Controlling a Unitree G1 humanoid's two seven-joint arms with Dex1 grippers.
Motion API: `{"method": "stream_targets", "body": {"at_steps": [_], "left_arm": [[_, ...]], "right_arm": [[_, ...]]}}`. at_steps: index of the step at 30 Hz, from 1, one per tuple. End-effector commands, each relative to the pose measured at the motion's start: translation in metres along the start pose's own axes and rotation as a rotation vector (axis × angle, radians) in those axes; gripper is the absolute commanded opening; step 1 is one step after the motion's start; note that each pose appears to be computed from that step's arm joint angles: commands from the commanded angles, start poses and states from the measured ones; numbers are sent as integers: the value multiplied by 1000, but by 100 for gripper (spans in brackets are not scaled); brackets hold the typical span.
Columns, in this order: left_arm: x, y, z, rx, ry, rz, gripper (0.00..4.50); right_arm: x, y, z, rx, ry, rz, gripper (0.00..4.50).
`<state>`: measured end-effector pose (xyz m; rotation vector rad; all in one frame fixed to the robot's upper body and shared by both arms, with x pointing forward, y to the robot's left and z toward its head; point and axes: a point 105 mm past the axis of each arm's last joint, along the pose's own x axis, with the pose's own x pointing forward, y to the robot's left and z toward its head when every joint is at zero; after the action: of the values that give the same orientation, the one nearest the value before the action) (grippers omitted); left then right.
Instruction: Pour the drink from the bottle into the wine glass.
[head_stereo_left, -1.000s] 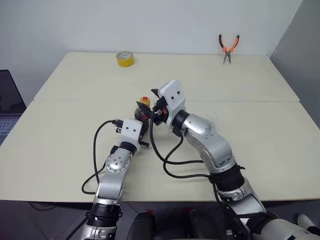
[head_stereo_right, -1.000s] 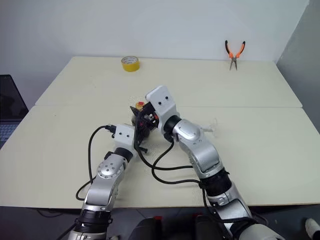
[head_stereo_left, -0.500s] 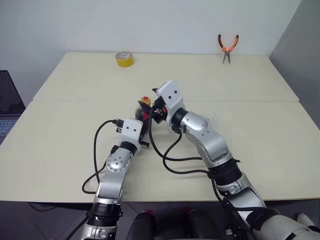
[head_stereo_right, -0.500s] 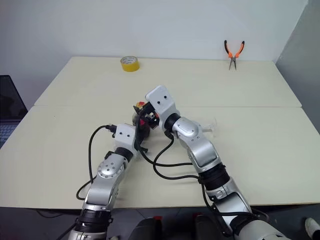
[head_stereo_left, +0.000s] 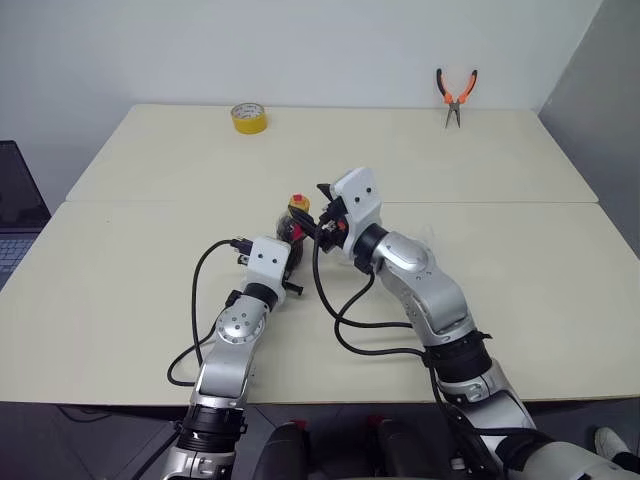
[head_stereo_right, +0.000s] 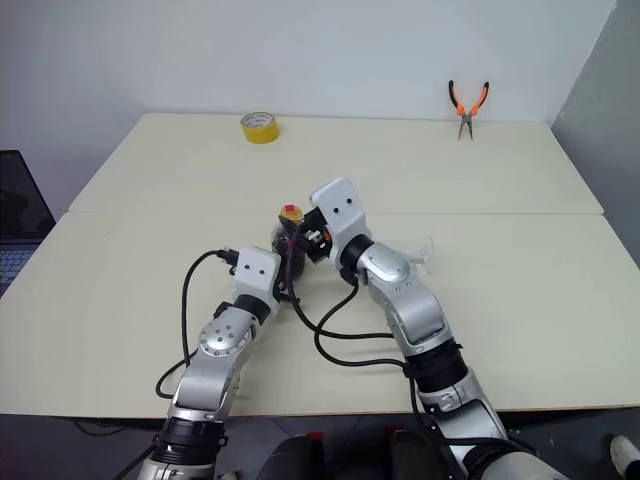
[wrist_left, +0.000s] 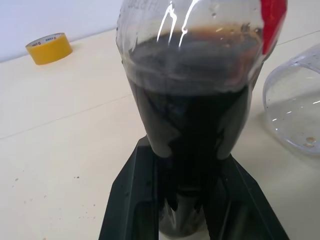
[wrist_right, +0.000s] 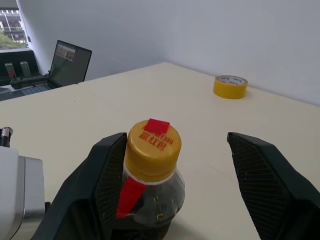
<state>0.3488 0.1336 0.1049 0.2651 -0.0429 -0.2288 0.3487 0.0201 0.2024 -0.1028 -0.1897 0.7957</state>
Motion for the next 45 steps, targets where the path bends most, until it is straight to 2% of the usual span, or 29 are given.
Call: {"method": "stream_targets", "body": {"at_steps": [1, 8, 14, 20, 32, 45], "left_arm": [[0, 10, 23, 7, -91, 35, 75], [0, 10, 22, 6, -91, 33, 75], [1, 9, 22, 6, -90, 28, 74], [2, 8, 21, 6, -91, 24, 74], [3, 6, 21, 6, -93, 23, 74], [2, 6, 23, 5, -96, 24, 74]], "right_arm": [[-16, -28, 4, -3, -9, -103, 341], [-24, -35, 4, -4, 1, -122, 341], [-17, 8, 21, -11, -28, 79, 341], [2, 24, 32, -45, -53, 105, 341], [28, 15, 32, -102, -62, 38, 341], [7, -12, 16, -79, -16, -51, 341]]}}
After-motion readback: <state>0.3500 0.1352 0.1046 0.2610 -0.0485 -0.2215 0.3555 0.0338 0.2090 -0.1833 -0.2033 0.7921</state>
